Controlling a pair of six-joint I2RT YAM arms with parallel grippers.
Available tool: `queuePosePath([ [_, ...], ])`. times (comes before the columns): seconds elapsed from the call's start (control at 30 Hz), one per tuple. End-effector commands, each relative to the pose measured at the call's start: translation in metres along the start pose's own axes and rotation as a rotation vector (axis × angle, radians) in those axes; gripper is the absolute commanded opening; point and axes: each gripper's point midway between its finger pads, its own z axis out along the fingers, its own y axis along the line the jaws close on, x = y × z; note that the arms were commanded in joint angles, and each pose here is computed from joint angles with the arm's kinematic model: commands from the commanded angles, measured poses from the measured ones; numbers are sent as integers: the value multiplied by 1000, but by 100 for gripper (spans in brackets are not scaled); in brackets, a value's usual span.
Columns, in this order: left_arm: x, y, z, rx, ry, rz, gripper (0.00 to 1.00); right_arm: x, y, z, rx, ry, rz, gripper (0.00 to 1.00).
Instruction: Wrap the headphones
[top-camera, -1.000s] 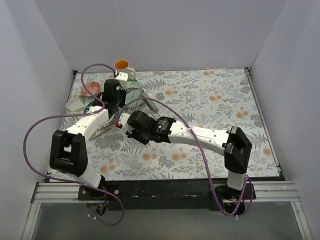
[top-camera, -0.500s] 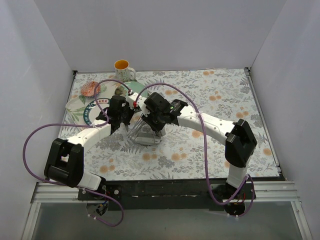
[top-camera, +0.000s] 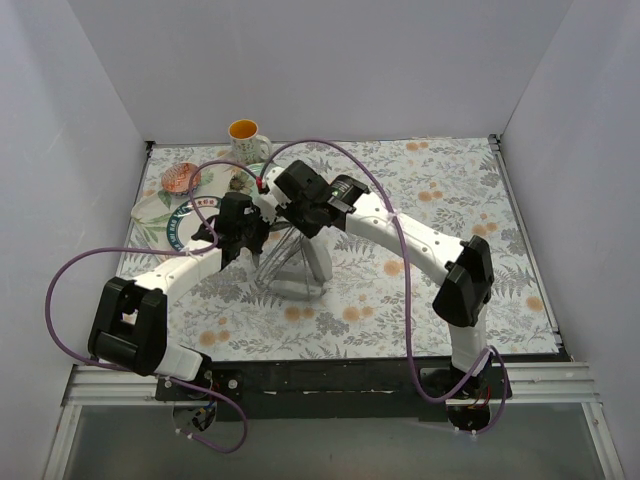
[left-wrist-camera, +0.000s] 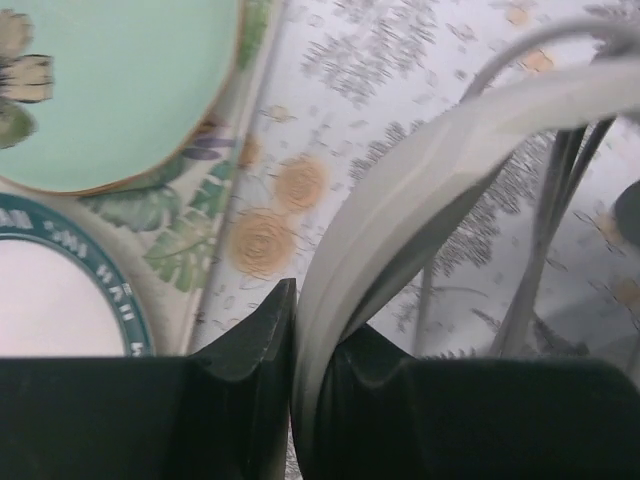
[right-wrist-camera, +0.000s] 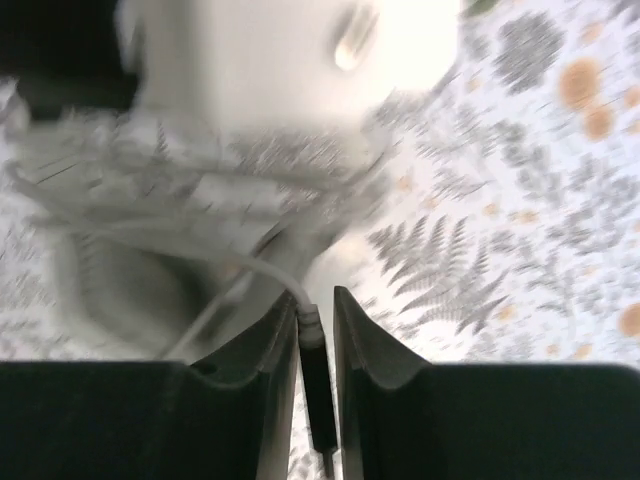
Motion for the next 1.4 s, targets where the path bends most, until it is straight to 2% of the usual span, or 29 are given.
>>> queuePosePath([
  [0.0,4,-35,-15,177,22,47,4,-21,-52,-8,227,-9,-35,10],
  [0.13,12,-39,-13,193,41,40,4,-18,-48,9,173,-5,-56,10],
  [0.17,12,-39,-12,192,43,36,4,-3,-46,19,157,30,-60,9],
  [0.23,15,-36,-12,175,52,31,4,1,-52,26,151,7,-38,7],
  [0.3,16,-32,-12,150,51,30,4,23,-46,37,96,38,-25,6],
  [0.37,20,-27,-9,119,60,37,4,16,-45,29,72,-41,-6,5],
  [0.4,20,-27,-9,116,61,39,4,34,-40,35,59,-20,-10,5],
  [0.43,21,-26,-8,116,61,38,4,15,-43,24,70,-126,-17,5],
  [0.47,21,-27,-7,118,60,38,4,15,-42,23,65,-154,-25,5],
  [0.5,21,-27,-6,121,61,33,4,33,-40,31,63,-138,-41,5],
  [0.57,17,-28,-6,128,53,32,4,30,-43,28,73,-198,-66,5],
  [0.7,10,-34,-8,164,28,34,4,45,-48,39,52,-175,-54,6],
  [0.8,9,-36,-9,179,27,28,4,49,-49,47,40,-168,-50,13],
  [0.83,9,-37,-9,186,26,30,4,49,-50,48,35,-174,-46,20],
  [1.03,7,-40,-12,200,21,24,4,52,-53,56,-25,-211,-12,39],
  [1.23,-5,-27,-16,136,27,1,4,83,-51,63,-33,-152,-22,44],
  [1.37,0,-26,-18,131,57,2,4,103,-47,69,-64,-121,1,52],
])
